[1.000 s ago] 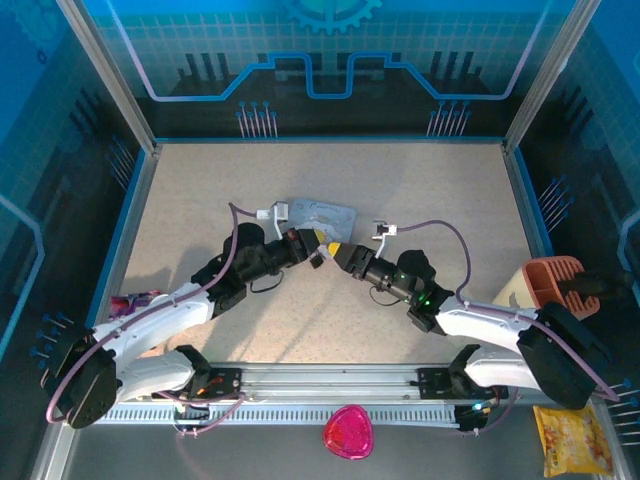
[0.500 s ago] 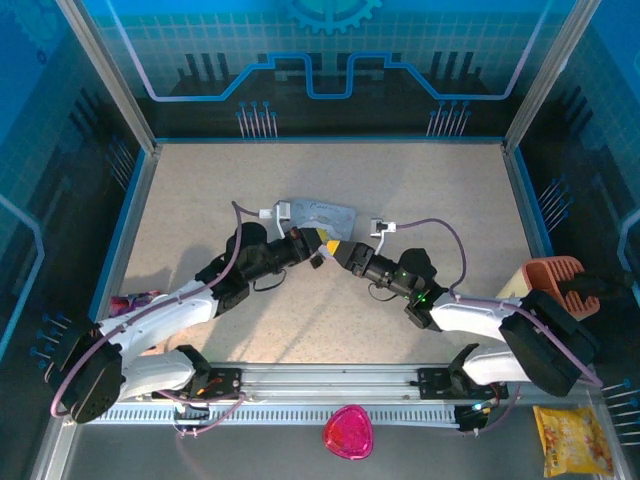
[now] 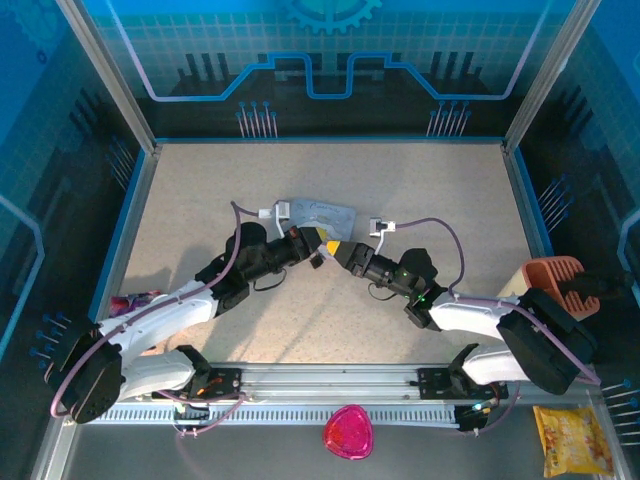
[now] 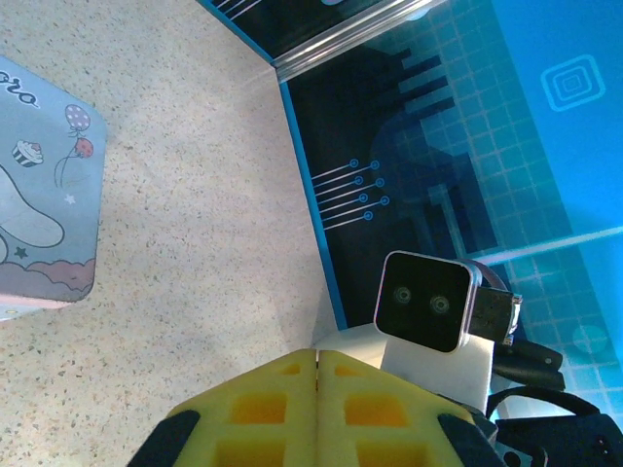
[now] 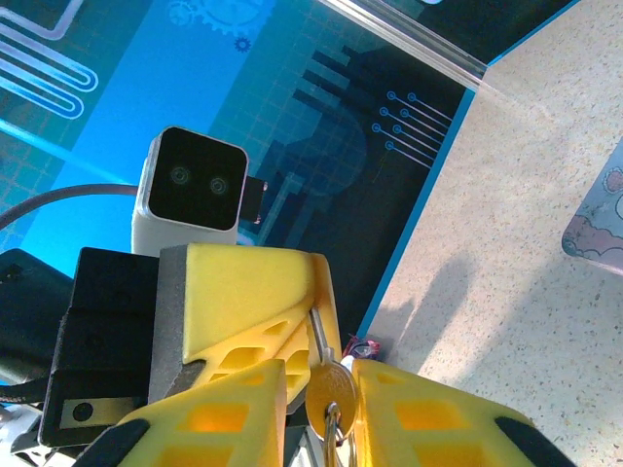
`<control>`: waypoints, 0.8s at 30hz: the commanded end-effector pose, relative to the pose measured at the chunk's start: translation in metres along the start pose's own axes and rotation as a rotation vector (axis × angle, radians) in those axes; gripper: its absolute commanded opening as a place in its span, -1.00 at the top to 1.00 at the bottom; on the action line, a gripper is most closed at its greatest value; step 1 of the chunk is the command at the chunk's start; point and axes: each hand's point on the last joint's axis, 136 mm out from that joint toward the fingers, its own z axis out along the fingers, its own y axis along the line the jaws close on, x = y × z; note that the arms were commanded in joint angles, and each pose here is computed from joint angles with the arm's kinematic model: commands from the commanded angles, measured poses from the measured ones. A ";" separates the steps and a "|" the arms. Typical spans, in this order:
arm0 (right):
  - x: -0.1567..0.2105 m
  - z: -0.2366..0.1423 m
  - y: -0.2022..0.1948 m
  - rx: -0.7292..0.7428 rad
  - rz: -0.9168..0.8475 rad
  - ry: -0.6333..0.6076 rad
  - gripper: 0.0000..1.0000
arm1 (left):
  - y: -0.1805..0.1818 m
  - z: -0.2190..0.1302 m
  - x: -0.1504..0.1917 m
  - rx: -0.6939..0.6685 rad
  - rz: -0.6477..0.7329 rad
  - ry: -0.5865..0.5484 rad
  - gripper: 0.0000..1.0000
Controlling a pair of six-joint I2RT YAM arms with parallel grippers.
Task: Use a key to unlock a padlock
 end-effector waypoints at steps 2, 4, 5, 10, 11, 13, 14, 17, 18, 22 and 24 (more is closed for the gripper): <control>-0.008 0.000 0.011 -0.050 0.003 -0.017 0.56 | -0.020 -0.006 -0.017 0.056 0.022 -0.066 1.00; -0.009 0.001 0.013 -0.064 0.012 -0.018 0.59 | -0.021 -0.006 -0.017 0.061 0.022 -0.067 1.00; -0.009 0.002 0.015 -0.072 0.016 -0.017 0.61 | -0.022 -0.006 -0.018 0.065 0.024 -0.071 1.00; -0.009 0.004 0.015 -0.078 0.026 -0.009 0.70 | -0.023 -0.006 -0.019 0.071 0.033 -0.076 1.00; -0.010 0.005 0.015 -0.078 0.026 -0.012 0.72 | -0.024 -0.006 -0.018 0.074 0.035 -0.074 1.00; -0.010 0.005 0.015 -0.077 0.027 -0.012 0.77 | -0.024 -0.005 -0.017 0.077 0.033 -0.071 1.00; -0.011 0.005 0.015 -0.077 0.029 -0.012 0.81 | -0.024 -0.005 -0.017 0.079 0.035 -0.071 1.00; -0.012 0.004 0.012 -0.060 0.031 -0.013 0.91 | -0.022 -0.005 -0.017 0.080 0.033 -0.071 1.00; -0.012 0.004 0.009 -0.046 0.032 -0.012 0.94 | -0.020 -0.005 -0.016 0.074 0.032 -0.070 1.00; -0.008 0.003 -0.002 0.029 0.016 0.013 1.00 | -0.012 -0.007 -0.017 0.037 0.039 -0.083 0.84; -0.006 0.001 -0.009 0.082 0.001 0.036 1.00 | -0.006 -0.009 -0.016 0.006 0.063 -0.081 0.56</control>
